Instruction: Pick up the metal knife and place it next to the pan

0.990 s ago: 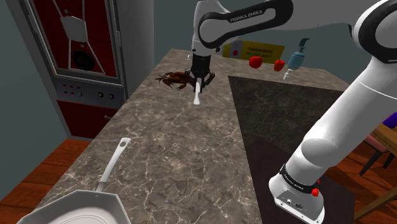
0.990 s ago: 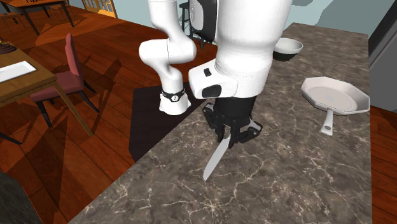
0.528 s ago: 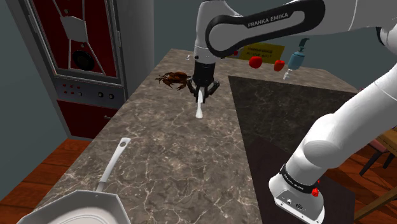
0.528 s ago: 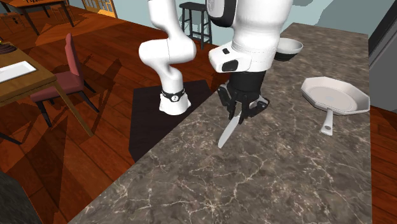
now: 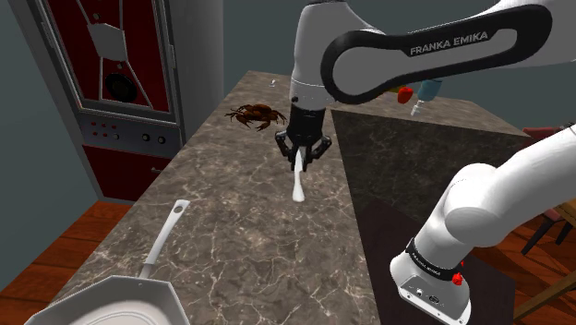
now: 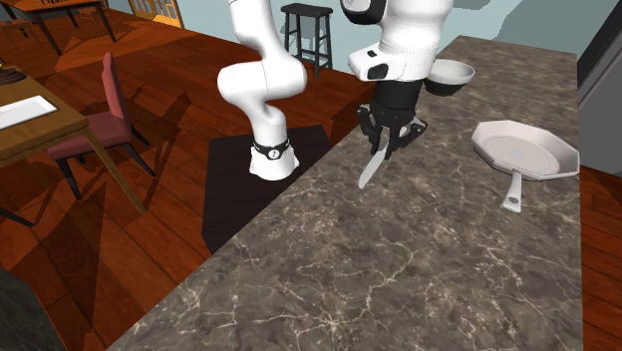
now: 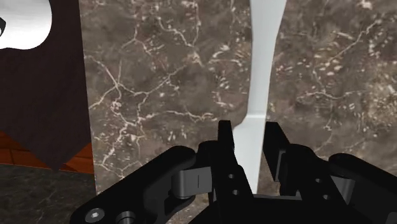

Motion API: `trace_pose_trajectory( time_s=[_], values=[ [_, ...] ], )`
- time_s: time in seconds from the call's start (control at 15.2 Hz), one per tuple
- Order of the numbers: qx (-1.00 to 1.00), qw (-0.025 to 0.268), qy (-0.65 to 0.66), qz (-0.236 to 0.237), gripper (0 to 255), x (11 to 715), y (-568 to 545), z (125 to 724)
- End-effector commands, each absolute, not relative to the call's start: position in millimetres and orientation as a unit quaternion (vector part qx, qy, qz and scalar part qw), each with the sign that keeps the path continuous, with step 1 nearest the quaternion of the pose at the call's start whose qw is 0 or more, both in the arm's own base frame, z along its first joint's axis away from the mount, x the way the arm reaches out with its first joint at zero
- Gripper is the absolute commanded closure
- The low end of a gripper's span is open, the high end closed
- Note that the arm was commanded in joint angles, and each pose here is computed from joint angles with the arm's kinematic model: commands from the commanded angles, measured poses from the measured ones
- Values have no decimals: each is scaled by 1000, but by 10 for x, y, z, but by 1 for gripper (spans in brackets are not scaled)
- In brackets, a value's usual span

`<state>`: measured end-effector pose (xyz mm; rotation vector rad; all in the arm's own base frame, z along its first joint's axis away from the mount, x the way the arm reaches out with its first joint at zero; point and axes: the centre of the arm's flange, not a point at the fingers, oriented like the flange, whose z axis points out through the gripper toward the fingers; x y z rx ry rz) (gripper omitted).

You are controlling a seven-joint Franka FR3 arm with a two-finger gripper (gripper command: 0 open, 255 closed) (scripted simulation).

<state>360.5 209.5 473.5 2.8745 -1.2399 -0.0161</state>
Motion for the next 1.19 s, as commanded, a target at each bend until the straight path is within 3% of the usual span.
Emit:
trace_pose_trajectory(
  time_s=[0.0, 1.12],
  values=[
    [918, 6, -397, -5, 255, 3379, 2248, 4744],
    [918, 6, -397, -5, 255, 1577, 3586, 4750]
  ],
)
